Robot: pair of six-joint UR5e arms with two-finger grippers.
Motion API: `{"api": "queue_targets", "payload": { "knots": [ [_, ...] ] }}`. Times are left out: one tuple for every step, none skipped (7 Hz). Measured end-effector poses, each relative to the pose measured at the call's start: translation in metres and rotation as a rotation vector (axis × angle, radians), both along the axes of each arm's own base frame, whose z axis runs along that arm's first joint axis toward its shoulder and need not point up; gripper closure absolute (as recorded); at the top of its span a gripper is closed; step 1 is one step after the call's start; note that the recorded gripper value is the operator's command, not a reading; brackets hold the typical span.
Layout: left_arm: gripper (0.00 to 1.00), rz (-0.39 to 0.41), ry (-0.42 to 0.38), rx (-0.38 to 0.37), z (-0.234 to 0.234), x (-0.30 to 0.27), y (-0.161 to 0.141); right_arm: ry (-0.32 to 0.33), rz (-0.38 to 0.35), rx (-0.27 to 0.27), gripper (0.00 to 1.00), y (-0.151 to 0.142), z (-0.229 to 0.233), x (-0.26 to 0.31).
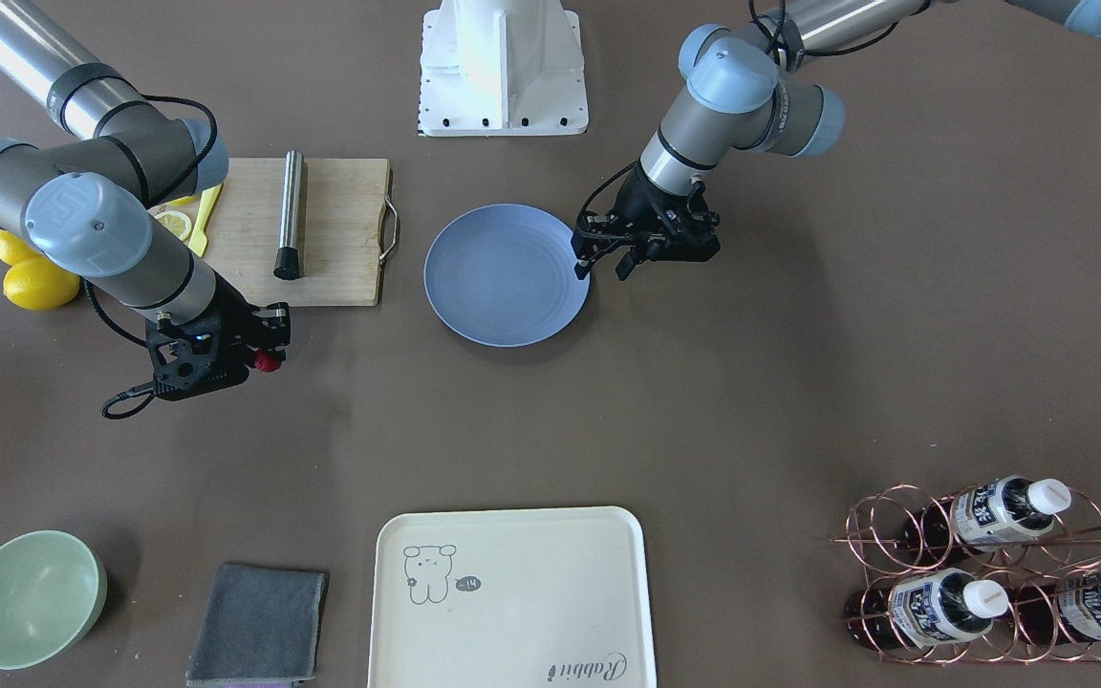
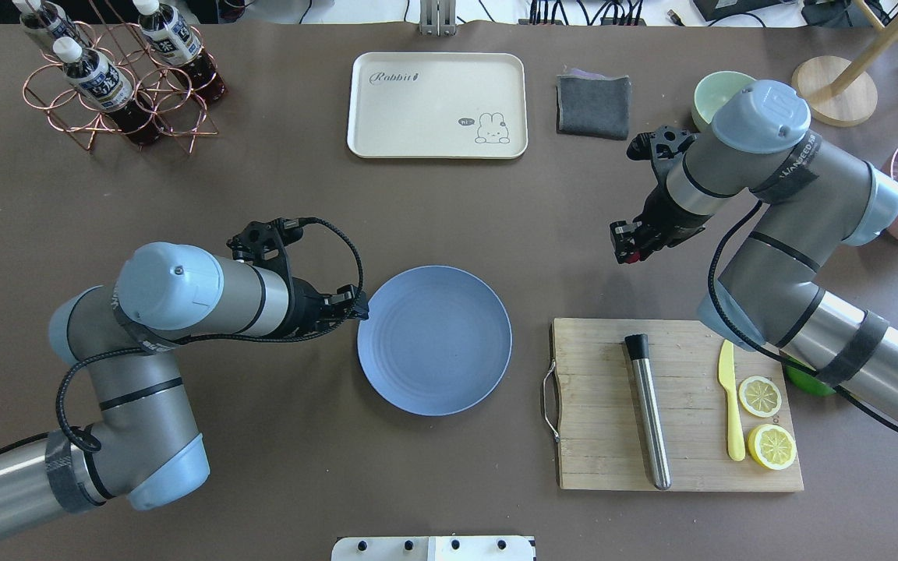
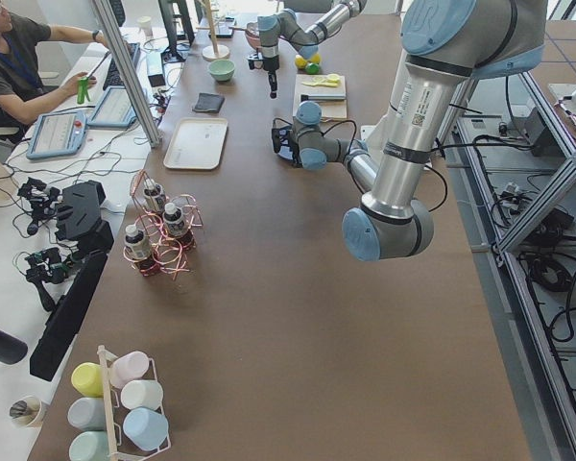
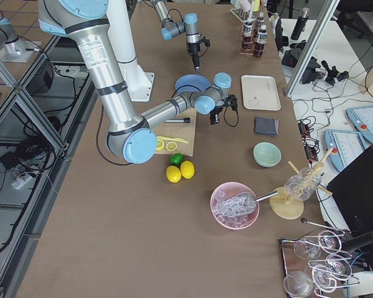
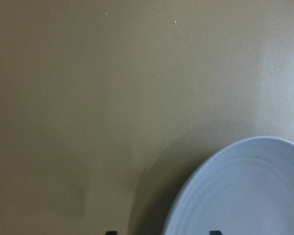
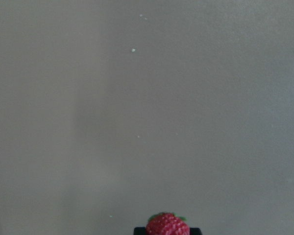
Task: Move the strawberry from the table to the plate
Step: 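Carry the strawberry over the blue plate with the right gripper while the left gripper withdraws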
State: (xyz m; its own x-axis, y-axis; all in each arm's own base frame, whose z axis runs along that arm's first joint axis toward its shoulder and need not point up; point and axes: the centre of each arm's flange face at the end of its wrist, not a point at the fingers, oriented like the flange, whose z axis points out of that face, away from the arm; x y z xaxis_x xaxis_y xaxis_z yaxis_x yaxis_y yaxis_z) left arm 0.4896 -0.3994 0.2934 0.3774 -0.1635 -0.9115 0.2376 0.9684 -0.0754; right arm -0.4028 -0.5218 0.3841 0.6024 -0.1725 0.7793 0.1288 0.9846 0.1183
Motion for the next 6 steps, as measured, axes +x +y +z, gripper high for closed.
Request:
{"api": "queue_targets", "payload": {
  "knots": [
    [0.29, 0.02, -0.045, 0.029, 0.003, -0.03, -0.017, -0.026, 0.027, -0.019, 1.0, 0.002, -0.024, -0.007],
    [0.28, 0.047, -0.097, 0.066, 0.019, -0.064, -0.035, -0.056, 0.05, -0.048, 1.0, 0.01, -0.052, -0.022],
    [0.28, 0.077, -0.142, 0.103, 0.044, -0.101, -0.053, -0.081, 0.07, -0.077, 1.0, 0.021, -0.082, -0.043],
    [0.28, 0.106, -0.181, 0.139, 0.074, -0.14, -0.067, -0.097, 0.091, -0.098, 1.0, 0.033, -0.108, -0.065],
    [0.28, 0.131, -0.212, 0.169, 0.102, -0.176, -0.077, -0.1, 0.108, -0.113, 1.0, 0.046, -0.131, -0.087],
    [0.25, 0.154, -0.237, 0.192, 0.127, -0.21, -0.084, -0.091, 0.125, -0.118, 1.0, 0.063, -0.151, -0.11]
  ]
}}
